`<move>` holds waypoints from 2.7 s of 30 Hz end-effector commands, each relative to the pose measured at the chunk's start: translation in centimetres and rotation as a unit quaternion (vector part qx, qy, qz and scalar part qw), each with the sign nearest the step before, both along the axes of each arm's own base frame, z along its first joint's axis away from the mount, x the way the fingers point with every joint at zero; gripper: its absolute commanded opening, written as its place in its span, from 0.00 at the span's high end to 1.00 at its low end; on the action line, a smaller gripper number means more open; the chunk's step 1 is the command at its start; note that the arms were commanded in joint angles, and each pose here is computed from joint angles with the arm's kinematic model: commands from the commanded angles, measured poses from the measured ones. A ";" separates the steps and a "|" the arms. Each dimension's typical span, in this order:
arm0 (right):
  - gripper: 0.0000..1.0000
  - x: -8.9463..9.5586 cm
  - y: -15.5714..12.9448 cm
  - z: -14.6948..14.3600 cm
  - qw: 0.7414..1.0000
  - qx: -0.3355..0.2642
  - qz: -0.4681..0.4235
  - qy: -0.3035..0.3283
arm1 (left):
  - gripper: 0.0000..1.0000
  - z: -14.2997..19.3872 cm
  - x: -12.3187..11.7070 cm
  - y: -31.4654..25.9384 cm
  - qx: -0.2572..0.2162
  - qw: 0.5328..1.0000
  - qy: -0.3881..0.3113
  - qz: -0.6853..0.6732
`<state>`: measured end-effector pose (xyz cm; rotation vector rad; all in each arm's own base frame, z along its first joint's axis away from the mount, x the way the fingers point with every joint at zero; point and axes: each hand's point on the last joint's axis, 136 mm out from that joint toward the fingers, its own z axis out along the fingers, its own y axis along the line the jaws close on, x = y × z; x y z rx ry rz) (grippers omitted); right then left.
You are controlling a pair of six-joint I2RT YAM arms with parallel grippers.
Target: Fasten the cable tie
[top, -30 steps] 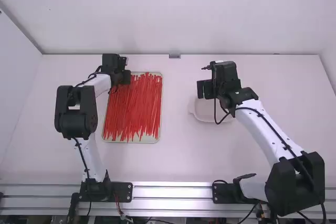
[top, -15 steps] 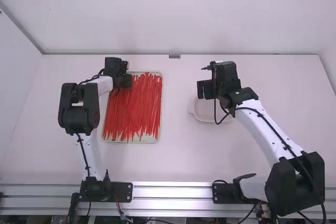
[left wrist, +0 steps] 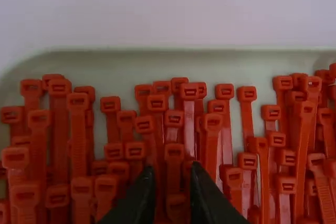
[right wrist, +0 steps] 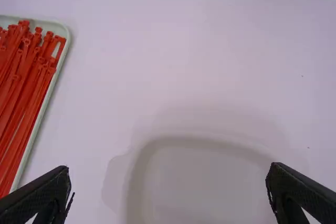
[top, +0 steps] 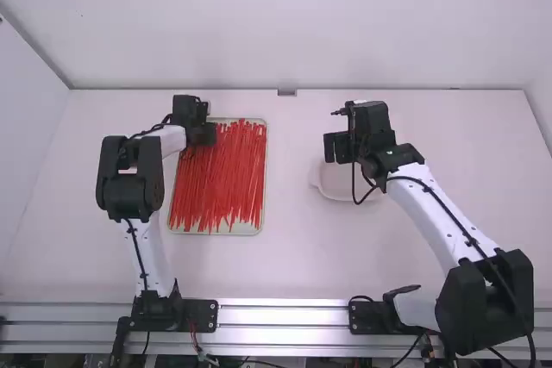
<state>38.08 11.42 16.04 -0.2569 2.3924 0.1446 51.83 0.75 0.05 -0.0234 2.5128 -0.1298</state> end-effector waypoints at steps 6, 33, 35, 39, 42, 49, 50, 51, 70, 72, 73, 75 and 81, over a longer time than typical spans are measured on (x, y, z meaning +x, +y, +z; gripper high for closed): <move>0.01 0.8 0.1 1.1 1.000 0.003 -0.001 -0.012 | 0.93 1.0 0.6 -0.1 -0.001 1.000 0.007 0.003; 0.01 0.2 0.4 0.6 1.000 0.009 0.006 0.002 | 0.98 21.9 4.1 -3.2 -0.027 0.974 -0.224 -0.022; 0.01 0.2 0.4 0.6 1.000 0.008 0.005 0.002 | 0.98 23.8 3.5 -3.2 -0.026 0.971 -0.238 -0.022; 0.01 0.2 0.6 0.6 1.000 0.012 0.008 0.003 | 0.98 25.4 2.4 -3.2 -0.026 0.969 -0.244 -0.023; 0.01 0.2 1.0 0.7 1.000 0.022 0.017 0.001 | 0.98 26.6 1.3 -4.1 -0.038 0.965 -0.256 -0.046; 0.01 0.4 1.7 1.1 0.999 0.031 0.027 -0.007 | 0.98 29.0 -2.5 -4.2 -0.038 0.951 -0.302 -0.051; 0.01 0.4 1.8 1.1 0.999 0.031 0.029 -0.008 | 0.98 29.1 -2.9 -4.3 -0.038 0.950 -0.306 -0.051; 0.01 0.3 2.2 1.2 0.999 0.032 0.034 -0.010 | 0.98 29.3 -3.9 -4.3 -0.042 0.947 -0.314 -0.048; 0.01 0.0 9.9 5.0 0.984 0.055 0.133 -0.101 | 0.98 29.8 -11.2 -6.9 -0.152 0.928 -0.336 -0.063; 0.01 -0.1 10.7 5.4 0.982 0.059 0.142 -0.109 | 0.98 30.1 -11.2 -7.6 -0.161 0.925 -0.338 -0.065; 0.01 -0.2 11.1 5.6 0.981 0.062 0.145 -0.113 | 0.98 30.3 -11.3 -8.2 -0.162 0.923 -0.342 -0.072; 0.01 -0.4 11.8 5.9 0.979 0.068 0.154 -0.119 | 0.98 30.8 -11.4 -9.1 -0.166 0.918 -0.349 -0.085; 0.01 -2.2 15.2 7.3 0.952 0.116 0.252 -0.130 | 0.98 32.1 -11.5 -11.5 -0.163 0.908 -0.375 -0.095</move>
